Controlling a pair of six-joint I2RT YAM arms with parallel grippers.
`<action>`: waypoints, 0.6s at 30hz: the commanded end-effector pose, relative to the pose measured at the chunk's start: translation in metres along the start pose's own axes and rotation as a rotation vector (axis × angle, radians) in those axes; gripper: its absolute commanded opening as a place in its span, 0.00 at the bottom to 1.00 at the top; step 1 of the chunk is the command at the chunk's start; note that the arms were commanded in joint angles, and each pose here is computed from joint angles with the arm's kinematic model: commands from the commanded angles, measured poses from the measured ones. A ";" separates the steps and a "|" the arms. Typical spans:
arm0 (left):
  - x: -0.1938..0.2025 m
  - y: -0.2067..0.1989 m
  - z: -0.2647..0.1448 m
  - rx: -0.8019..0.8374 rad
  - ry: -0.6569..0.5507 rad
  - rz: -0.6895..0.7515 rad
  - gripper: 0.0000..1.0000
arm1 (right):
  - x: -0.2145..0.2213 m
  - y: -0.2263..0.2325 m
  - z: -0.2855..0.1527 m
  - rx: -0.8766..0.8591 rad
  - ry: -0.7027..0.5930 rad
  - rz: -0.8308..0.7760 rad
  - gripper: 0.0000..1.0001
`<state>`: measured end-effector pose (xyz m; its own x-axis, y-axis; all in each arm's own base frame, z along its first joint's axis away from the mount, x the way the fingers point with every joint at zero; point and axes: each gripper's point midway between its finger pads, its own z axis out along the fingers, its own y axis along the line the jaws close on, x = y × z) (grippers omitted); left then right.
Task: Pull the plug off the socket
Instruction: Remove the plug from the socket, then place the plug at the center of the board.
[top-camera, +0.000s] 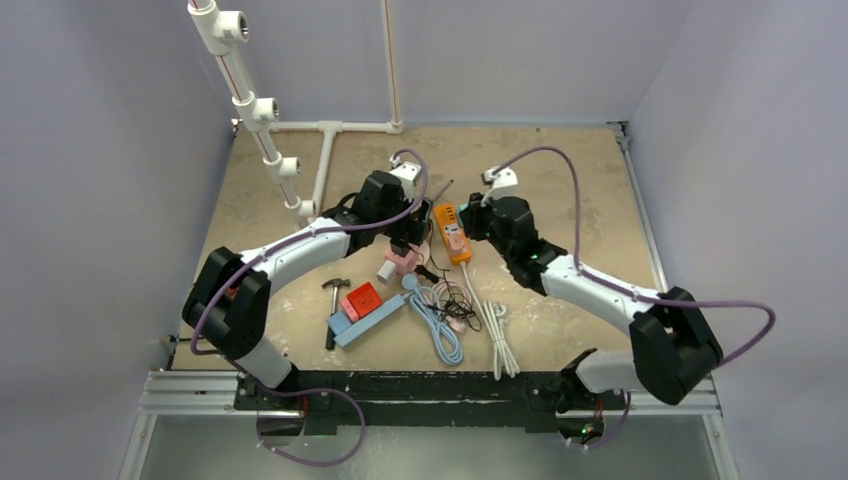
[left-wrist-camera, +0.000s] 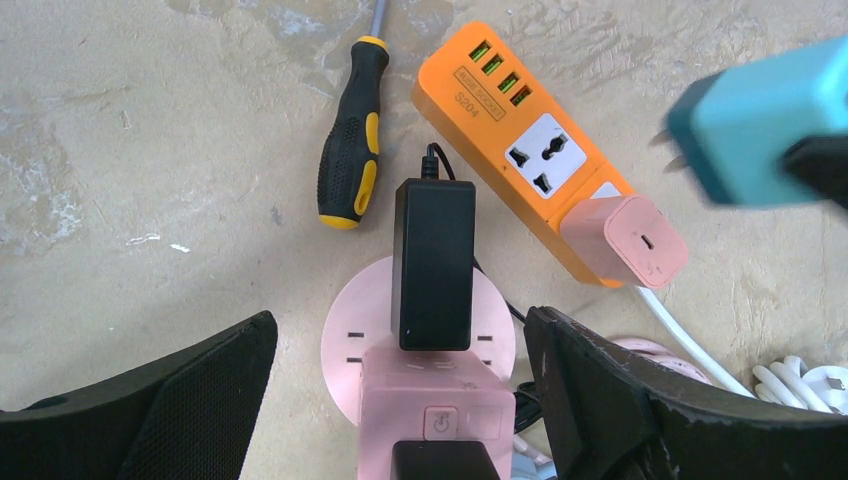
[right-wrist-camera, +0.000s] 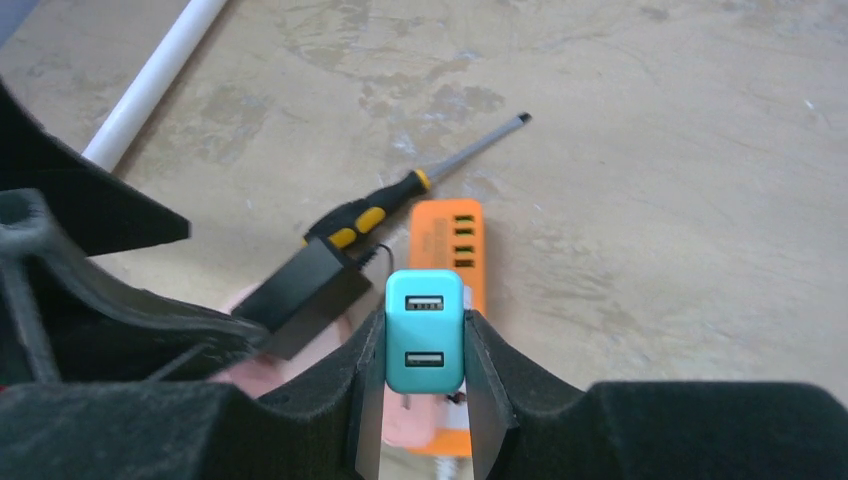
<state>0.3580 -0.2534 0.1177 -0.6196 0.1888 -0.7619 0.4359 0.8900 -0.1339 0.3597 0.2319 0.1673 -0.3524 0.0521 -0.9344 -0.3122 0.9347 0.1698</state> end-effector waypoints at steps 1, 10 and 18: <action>-0.029 -0.002 -0.017 0.007 -0.088 0.000 0.93 | -0.028 -0.057 -0.016 0.063 -0.088 0.156 0.00; -0.043 -0.004 -0.032 0.015 -0.141 0.015 0.93 | -0.017 -0.167 -0.029 0.252 -0.110 0.393 0.00; -0.045 -0.003 -0.033 0.013 -0.142 0.024 0.93 | 0.028 -0.233 -0.029 0.330 -0.089 0.634 0.00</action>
<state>0.3575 -0.2495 0.1514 -0.5638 0.1595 -0.8104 0.4395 0.8886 -0.1309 0.3927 0.0148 0.1181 -0.3222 0.5265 -0.7868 0.2197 0.8500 0.4788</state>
